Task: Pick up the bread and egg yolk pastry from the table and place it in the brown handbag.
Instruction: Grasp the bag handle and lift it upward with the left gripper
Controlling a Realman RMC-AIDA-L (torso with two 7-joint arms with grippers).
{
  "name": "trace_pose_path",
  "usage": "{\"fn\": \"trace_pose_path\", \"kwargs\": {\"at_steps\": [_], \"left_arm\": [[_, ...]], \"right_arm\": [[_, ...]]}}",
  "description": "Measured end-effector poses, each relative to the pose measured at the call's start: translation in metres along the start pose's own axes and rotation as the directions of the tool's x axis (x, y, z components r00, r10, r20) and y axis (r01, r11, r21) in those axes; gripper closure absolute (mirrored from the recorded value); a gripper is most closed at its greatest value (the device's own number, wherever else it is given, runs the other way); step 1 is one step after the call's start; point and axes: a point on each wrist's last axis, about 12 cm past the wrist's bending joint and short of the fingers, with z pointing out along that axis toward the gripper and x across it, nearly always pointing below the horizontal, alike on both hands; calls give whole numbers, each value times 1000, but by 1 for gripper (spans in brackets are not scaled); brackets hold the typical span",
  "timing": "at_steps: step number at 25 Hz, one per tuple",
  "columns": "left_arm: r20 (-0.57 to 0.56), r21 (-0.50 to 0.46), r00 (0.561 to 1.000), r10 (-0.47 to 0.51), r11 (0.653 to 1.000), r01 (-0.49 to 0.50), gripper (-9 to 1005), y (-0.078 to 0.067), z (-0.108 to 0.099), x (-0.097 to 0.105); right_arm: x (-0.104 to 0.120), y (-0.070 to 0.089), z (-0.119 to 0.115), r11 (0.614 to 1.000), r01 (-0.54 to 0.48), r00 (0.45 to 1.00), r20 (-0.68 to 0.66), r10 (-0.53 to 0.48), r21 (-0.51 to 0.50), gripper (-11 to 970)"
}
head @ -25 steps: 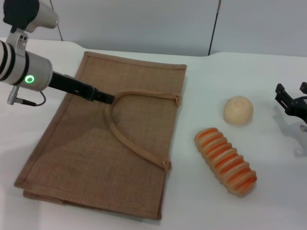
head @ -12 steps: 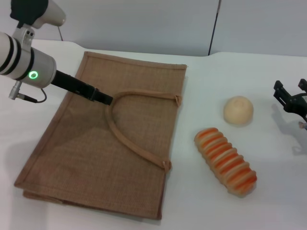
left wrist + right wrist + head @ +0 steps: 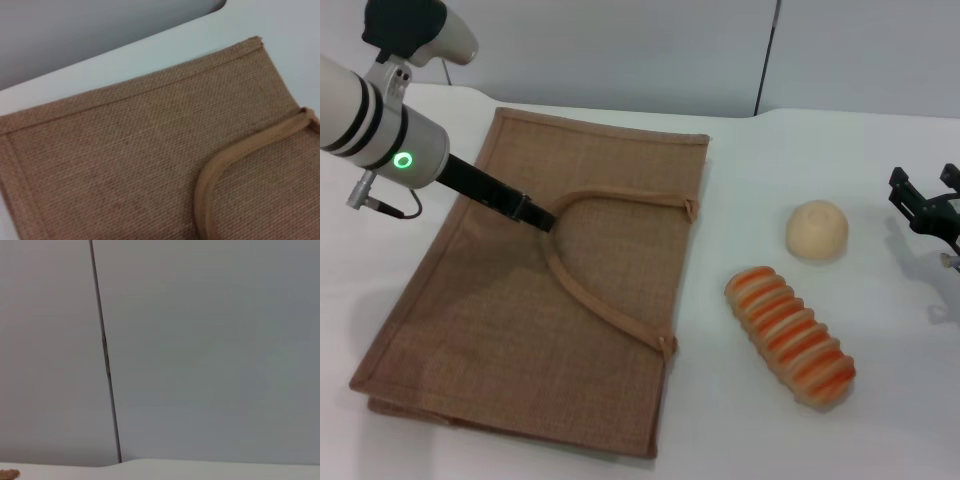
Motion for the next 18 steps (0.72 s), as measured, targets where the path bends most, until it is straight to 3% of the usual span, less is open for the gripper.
{"fn": "trace_pose_path", "kwargs": {"at_steps": [9,18], "left_arm": [[4,-40,1000,-27,999,27,486,3,2,-2],[7,-42,1000,-12,999,12,499,-4,10,-6]], "right_arm": [[-1,1,1,1000,1,1000,2,-1,-2,237],[-2,3,3,1000,1,1000,3,-1,-8,237]]}}
